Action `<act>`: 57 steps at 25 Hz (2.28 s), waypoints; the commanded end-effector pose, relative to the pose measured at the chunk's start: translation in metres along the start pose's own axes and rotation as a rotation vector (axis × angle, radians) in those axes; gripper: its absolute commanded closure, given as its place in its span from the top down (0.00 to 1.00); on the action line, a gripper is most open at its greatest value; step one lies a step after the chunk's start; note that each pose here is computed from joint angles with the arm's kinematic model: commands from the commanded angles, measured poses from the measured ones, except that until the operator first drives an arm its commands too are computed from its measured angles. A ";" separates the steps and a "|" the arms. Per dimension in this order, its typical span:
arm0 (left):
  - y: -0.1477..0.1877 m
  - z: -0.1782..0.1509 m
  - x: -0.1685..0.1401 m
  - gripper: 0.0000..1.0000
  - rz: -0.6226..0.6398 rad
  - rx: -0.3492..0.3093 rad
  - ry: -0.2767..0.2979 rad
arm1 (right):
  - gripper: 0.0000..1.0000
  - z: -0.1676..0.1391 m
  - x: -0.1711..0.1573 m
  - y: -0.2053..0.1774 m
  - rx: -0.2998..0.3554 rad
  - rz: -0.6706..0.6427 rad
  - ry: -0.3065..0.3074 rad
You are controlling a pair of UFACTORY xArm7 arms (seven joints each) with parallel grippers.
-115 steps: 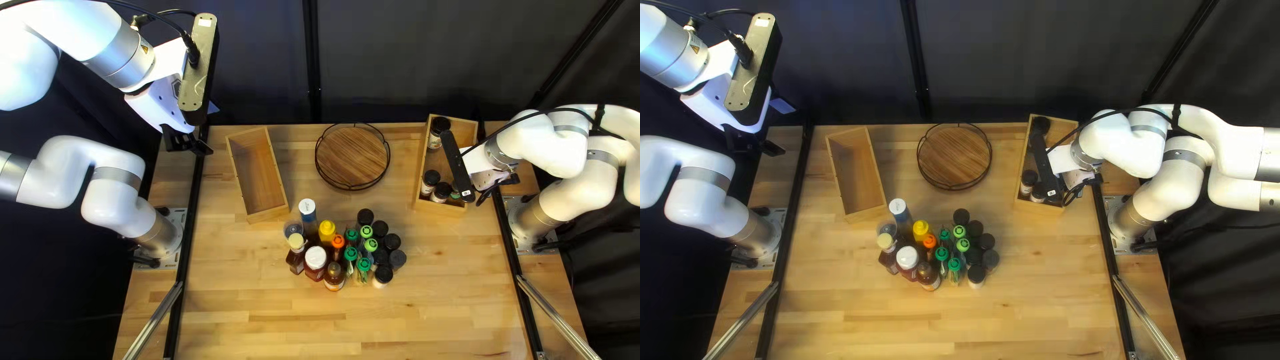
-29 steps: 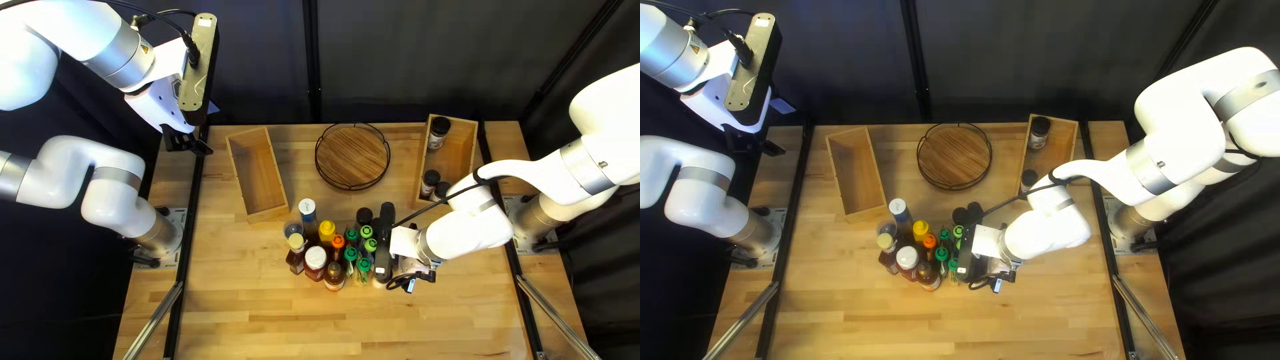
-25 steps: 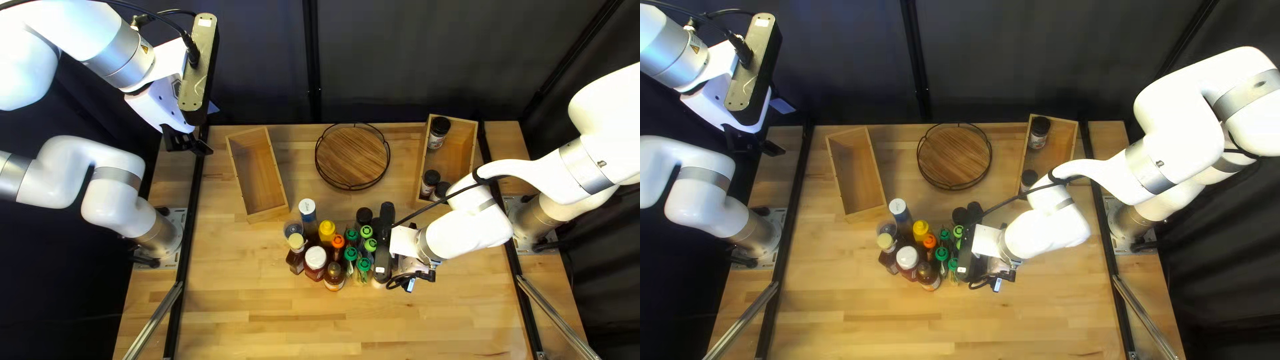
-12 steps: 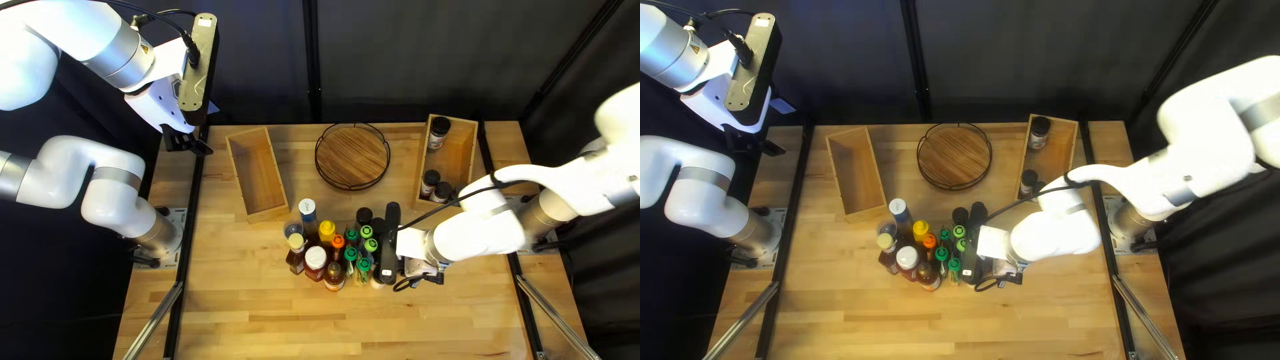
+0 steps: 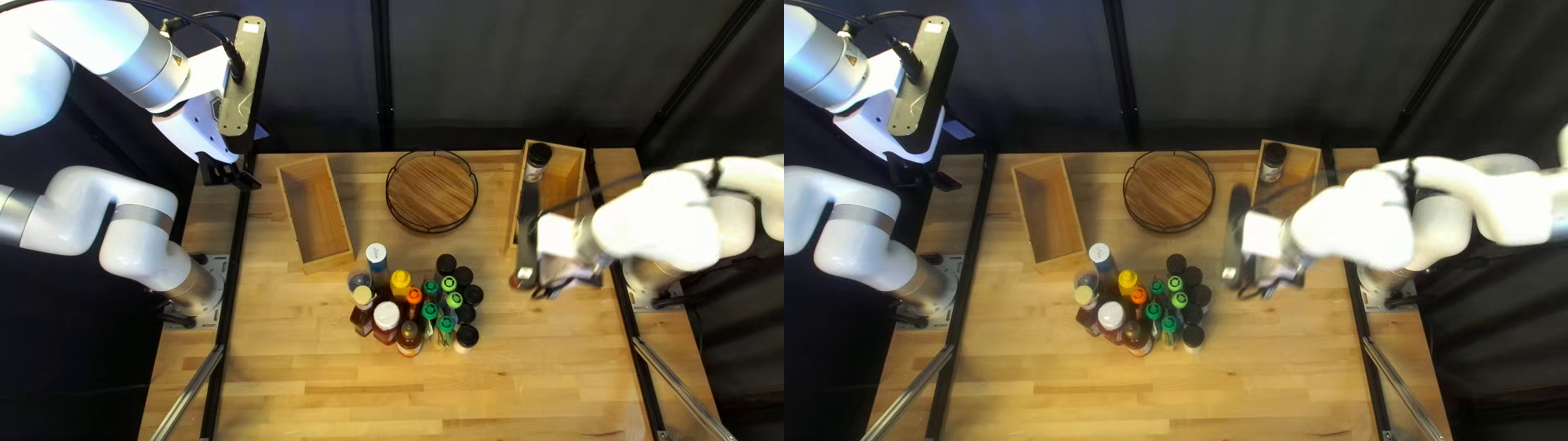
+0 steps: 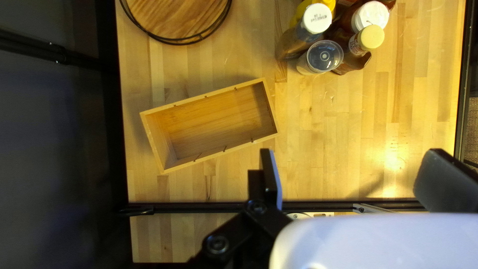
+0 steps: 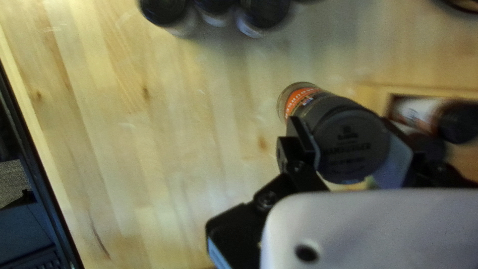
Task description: Separate condiments, baby food and spices and place it in 3 different racks/containers
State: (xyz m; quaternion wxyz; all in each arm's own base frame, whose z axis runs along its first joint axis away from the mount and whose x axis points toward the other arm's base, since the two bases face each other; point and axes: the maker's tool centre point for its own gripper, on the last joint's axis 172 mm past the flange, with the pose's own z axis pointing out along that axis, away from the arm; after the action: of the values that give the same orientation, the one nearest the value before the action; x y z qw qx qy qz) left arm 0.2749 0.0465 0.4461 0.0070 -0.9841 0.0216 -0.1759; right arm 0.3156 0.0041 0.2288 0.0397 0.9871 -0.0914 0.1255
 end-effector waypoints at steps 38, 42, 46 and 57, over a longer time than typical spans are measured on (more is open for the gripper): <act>0.000 0.000 0.000 1.00 0.000 0.000 0.000 | 0.00 0.074 -0.073 0.149 -0.046 -0.029 -0.008; 0.000 0.000 0.000 1.00 0.000 0.000 0.000 | 0.00 0.083 -0.074 0.146 -0.043 -0.089 -0.021; 0.000 0.000 0.000 1.00 0.000 0.000 0.000 | 0.00 0.090 -0.076 0.146 -0.040 -0.114 -0.033; 0.000 0.000 0.000 1.00 0.000 0.000 0.000 | 0.80 0.096 -0.078 0.140 -0.019 -0.160 -0.043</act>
State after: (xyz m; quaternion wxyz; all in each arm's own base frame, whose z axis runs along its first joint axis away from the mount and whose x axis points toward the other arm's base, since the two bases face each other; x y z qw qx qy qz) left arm 0.2749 0.0465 0.4461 0.0070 -0.9841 0.0216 -0.1759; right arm 0.2386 -0.1316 0.1239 0.0583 0.9931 -0.0196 0.1003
